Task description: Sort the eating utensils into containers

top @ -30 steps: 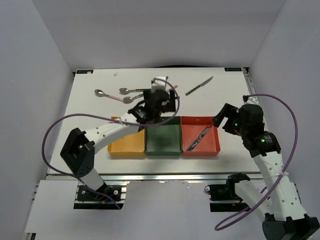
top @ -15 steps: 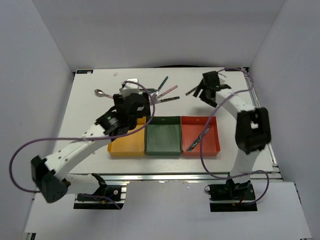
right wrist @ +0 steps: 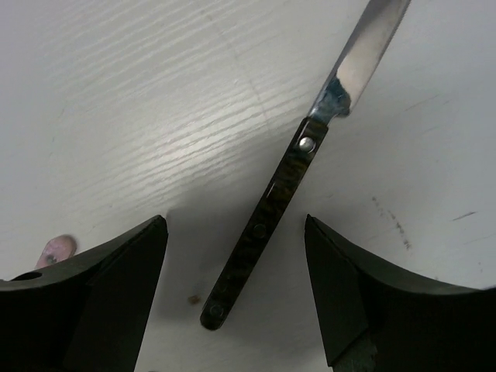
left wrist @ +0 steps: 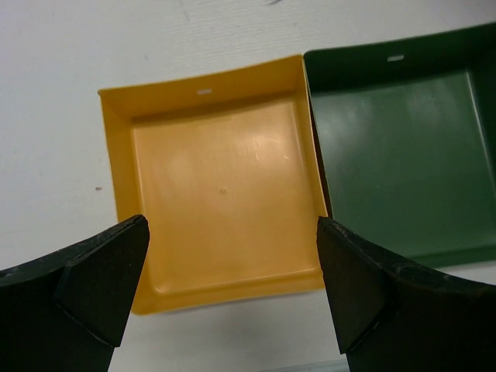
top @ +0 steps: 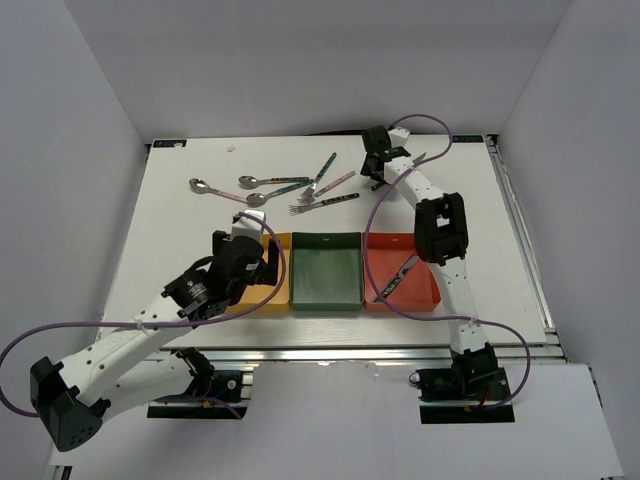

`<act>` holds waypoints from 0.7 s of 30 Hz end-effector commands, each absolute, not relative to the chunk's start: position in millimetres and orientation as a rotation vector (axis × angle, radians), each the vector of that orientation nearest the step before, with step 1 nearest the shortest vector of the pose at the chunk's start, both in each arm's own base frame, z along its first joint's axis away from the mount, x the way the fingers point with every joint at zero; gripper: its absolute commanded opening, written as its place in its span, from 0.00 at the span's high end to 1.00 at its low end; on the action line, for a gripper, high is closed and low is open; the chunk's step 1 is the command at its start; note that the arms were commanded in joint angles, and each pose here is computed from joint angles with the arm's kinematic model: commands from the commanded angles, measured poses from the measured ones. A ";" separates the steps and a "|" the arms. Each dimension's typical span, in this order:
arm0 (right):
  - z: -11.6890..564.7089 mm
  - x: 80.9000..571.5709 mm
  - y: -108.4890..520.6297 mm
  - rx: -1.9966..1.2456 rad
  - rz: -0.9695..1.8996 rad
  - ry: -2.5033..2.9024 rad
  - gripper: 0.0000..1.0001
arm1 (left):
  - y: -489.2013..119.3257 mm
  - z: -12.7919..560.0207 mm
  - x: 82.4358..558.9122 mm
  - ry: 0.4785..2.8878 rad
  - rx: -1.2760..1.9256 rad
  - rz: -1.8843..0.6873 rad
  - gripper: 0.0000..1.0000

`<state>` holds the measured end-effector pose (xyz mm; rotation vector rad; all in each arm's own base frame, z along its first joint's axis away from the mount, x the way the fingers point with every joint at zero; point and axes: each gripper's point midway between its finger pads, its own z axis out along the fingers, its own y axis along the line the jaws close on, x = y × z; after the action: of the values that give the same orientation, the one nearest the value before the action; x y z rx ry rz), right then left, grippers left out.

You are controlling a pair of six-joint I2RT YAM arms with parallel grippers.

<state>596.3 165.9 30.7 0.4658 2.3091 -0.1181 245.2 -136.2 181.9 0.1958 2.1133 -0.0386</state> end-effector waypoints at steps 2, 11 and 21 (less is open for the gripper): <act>38.0 596.2 135.8 0.431 -0.301 2.279 0.24 | -147.5 201.9 245.8 2.039 0.194 -0.151 0.02; -15.9 559.7 119.3 0.481 -0.194 2.507 0.61 | -147.0 202.1 244.6 2.036 0.195 -0.159 0.02; 0.2 521.8 99.7 0.556 -0.169 2.499 1.00 | -143.0 203.6 244.9 2.026 0.181 -0.146 0.02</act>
<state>562.7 106.6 23.1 0.5280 2.3748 -0.1510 243.8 -143.6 199.7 0.1861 2.0442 -0.1444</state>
